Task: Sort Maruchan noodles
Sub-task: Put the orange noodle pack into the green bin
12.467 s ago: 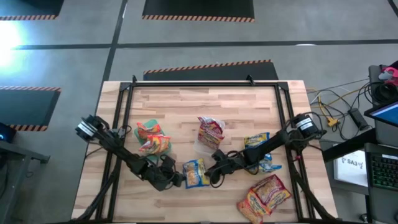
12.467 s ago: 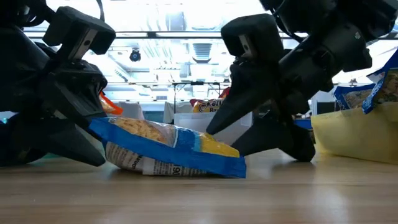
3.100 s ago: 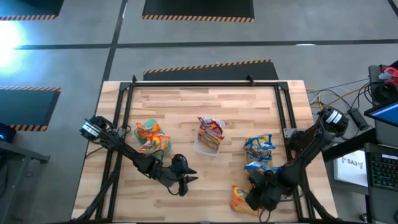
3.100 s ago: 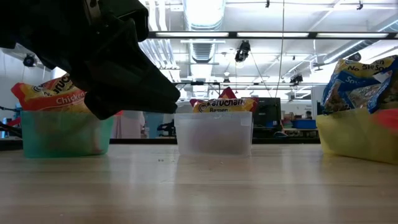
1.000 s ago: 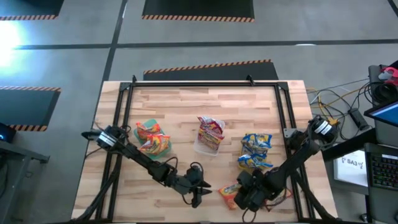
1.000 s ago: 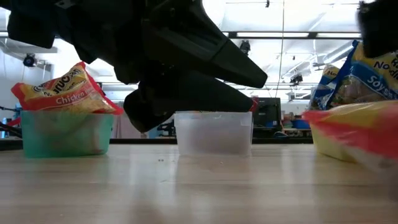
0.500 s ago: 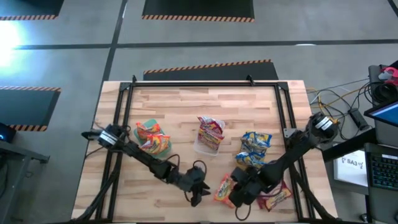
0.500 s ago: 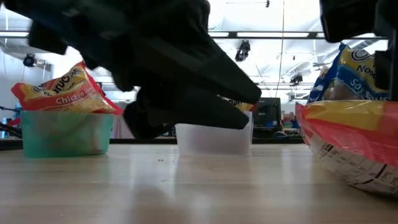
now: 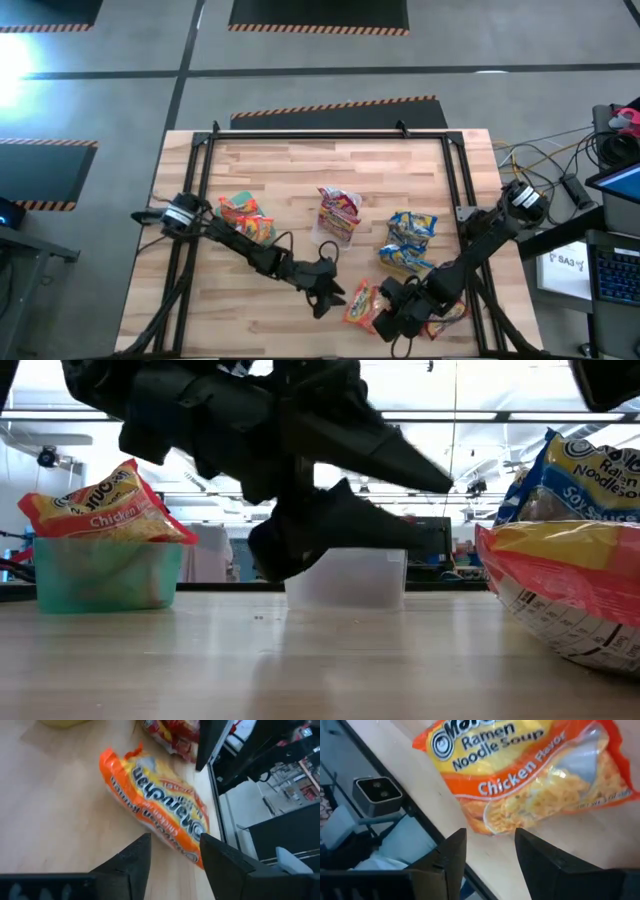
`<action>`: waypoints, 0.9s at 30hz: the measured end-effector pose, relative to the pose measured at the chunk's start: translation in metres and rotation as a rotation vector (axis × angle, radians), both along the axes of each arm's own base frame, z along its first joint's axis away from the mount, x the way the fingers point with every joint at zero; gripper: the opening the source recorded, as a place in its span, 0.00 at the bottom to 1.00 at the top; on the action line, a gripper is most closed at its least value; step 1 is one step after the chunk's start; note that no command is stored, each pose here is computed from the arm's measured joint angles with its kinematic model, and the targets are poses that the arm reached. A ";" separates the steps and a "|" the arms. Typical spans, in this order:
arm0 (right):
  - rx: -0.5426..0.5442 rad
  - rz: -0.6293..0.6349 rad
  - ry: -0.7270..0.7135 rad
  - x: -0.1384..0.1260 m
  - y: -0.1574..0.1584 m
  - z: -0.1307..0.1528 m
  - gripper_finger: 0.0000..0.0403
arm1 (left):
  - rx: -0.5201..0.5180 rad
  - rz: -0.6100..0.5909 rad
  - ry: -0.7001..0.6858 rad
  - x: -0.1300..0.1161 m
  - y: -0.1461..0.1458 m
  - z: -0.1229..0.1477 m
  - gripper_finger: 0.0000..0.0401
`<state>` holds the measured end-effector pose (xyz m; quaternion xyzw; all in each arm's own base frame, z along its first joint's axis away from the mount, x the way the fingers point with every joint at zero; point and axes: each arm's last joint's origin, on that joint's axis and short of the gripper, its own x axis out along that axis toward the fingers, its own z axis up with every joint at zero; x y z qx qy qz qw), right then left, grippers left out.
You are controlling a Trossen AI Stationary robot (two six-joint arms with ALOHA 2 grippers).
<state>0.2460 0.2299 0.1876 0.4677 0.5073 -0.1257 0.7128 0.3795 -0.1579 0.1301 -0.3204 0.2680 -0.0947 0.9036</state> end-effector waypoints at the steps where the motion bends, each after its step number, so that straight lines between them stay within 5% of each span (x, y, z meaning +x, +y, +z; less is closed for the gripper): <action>1: -0.002 -0.009 0.002 0.000 0.001 -0.001 0.39 | 0.007 -0.002 -0.007 0.001 0.001 0.000 0.39; 13: -0.071 -0.013 0.046 -0.004 0.000 -0.013 0.39 | -0.017 -0.008 -0.029 0.017 0.001 -0.007 0.56; 27: -0.123 0.080 0.107 0.000 0.006 -0.042 0.33 | -0.058 -0.110 0.004 0.044 -0.009 -0.018 0.57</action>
